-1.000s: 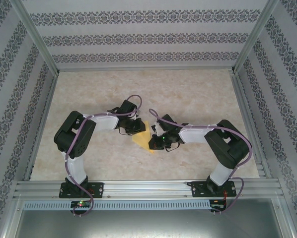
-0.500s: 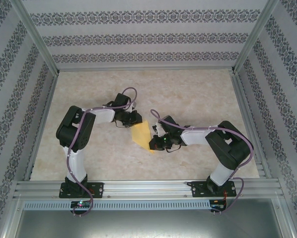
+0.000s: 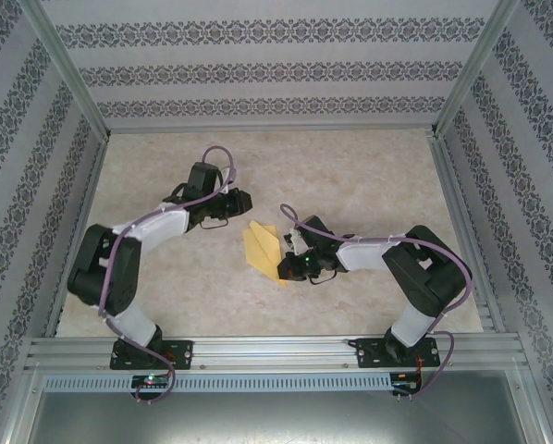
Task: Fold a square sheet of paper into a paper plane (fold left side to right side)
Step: Fourth fold the wing at the center of the table.
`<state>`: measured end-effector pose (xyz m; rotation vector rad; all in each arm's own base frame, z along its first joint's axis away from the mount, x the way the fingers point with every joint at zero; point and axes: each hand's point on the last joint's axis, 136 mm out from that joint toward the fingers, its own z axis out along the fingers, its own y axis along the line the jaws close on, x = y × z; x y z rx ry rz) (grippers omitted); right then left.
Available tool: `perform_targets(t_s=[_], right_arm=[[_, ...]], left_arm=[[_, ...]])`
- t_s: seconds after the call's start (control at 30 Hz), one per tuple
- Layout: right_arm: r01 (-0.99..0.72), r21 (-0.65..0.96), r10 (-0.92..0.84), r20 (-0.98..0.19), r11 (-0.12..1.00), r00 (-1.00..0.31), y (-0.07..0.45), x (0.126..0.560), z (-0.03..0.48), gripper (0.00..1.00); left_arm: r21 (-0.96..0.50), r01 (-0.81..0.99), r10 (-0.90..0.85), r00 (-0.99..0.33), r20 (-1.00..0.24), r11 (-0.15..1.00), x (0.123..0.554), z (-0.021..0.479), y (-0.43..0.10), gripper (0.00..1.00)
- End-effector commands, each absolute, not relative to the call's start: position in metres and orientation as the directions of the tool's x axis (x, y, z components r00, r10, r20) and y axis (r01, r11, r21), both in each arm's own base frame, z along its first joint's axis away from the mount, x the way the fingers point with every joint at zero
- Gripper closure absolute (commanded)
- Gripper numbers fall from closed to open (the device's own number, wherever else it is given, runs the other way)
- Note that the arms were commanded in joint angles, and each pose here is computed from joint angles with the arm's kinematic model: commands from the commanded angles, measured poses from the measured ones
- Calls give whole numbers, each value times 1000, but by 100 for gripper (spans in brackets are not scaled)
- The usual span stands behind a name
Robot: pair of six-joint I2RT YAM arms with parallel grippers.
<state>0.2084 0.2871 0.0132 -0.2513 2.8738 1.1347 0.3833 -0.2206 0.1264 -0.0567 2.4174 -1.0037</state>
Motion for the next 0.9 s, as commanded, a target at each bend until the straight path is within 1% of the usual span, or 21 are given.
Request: perform_targets(t_s=[0.0, 0.13, 0.23, 0.4, 0.87], right_arm=[[-45, 536, -109, 87, 843, -990, 245, 171, -30, 100], [-47, 536, -110, 86, 843, -990, 246, 172, -29, 100], [-50, 534, -114, 87, 844, -990, 246, 172, -29, 100], [-49, 528, -113, 91, 848, -989, 245, 171, -30, 100], [-52, 528, -119, 94, 848, -988, 246, 171, -30, 100]], left_arm=[[-692, 170, -189, -892, -411, 702, 347, 116, -239, 79], [-725, 193, -149, -913, -379, 661, 314, 109, -262, 79], [-755, 190, -146, -924, -354, 627, 304, 101, -276, 80], [-784, 167, -133, -944, -302, 597, 292, 81, -291, 83], [-798, 161, -74, -966, -249, 581, 279, 55, -313, 88]])
